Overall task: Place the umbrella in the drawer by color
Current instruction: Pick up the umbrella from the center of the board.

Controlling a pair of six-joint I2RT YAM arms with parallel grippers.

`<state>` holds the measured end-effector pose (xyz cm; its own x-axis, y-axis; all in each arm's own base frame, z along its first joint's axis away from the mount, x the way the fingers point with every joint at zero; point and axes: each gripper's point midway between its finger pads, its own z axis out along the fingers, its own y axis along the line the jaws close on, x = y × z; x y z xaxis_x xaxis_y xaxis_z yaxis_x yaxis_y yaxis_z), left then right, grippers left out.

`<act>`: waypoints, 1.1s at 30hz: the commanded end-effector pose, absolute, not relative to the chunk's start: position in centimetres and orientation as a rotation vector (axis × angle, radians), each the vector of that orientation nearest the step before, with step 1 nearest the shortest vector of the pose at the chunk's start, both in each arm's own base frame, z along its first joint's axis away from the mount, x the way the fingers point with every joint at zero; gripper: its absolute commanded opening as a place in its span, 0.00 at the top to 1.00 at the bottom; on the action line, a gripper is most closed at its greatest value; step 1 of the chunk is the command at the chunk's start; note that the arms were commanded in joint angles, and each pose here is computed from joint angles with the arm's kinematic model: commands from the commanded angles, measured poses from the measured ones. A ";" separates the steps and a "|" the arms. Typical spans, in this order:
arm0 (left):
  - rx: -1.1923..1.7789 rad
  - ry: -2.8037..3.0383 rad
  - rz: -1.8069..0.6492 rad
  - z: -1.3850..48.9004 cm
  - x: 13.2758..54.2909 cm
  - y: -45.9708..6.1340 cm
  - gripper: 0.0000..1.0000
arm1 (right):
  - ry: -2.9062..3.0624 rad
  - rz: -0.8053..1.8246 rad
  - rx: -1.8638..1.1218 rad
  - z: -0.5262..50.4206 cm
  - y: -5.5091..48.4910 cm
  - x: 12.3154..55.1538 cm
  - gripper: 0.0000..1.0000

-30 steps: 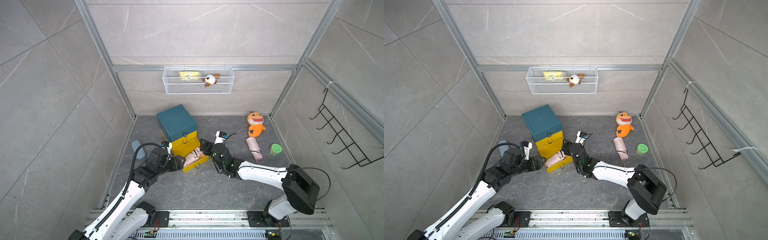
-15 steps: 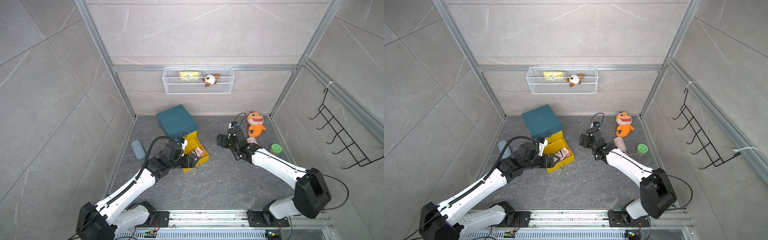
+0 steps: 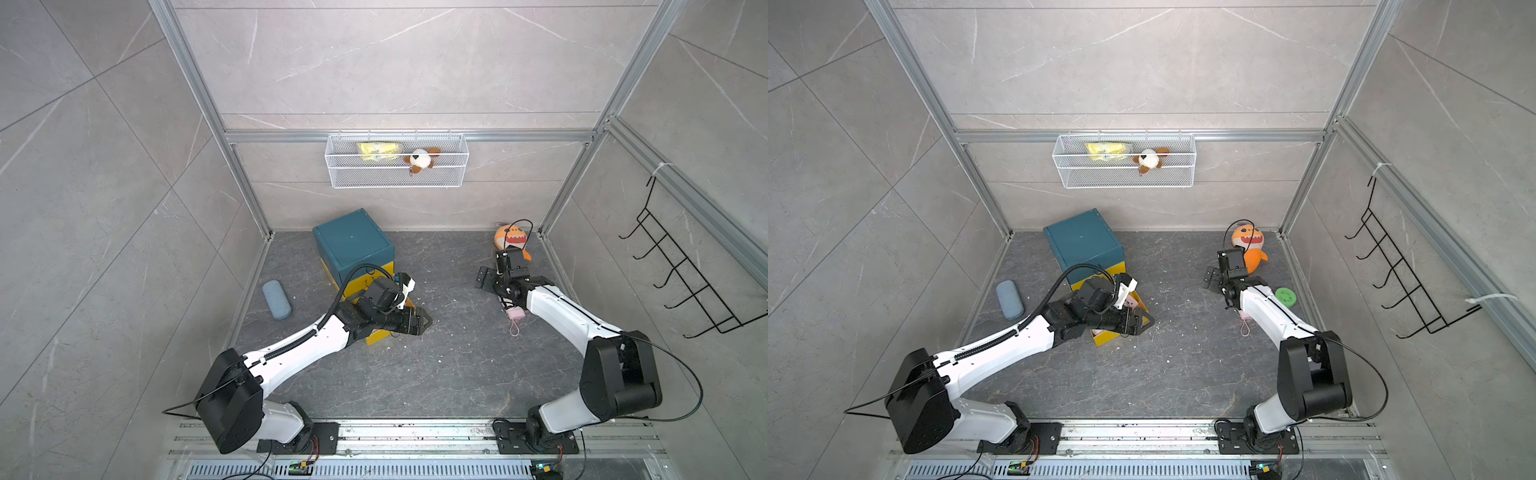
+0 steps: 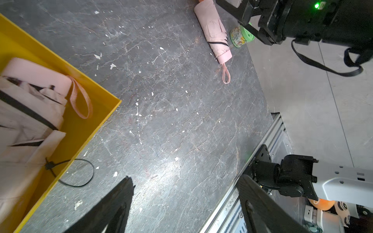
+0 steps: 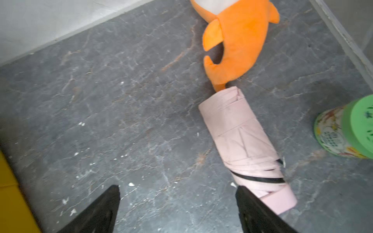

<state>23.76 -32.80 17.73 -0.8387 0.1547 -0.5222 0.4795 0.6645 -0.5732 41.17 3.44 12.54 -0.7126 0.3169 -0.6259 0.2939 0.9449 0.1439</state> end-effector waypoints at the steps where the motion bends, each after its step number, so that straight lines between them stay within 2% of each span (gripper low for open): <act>1: 0.556 2.370 -1.080 19.6 24.1 -34.3 0.15 | 2.460 -0.005 0.446 11.1 1.7 41.7 0.08; 8: 0.570 2.393 -1.072 18.4 24.1 -34.4 0.14 | 2.496 -0.080 0.530 9.5 -1.8 43.2 0.08; 18: 0.590 2.397 -1.048 18.6 23.9 -34.1 0.14 | 2.570 -0.114 0.550 6.9 -3.2 45.5 0.08; 27: 0.586 2.406 -1.047 18.4 23.8 -33.9 0.14 | 2.647 -0.034 0.547 3.8 -2.5 45.8 0.08; 33: 0.572 2.404 -1.051 18.4 23.7 -33.8 0.14 | 2.661 0.047 0.527 3.8 -1.4 45.5 0.09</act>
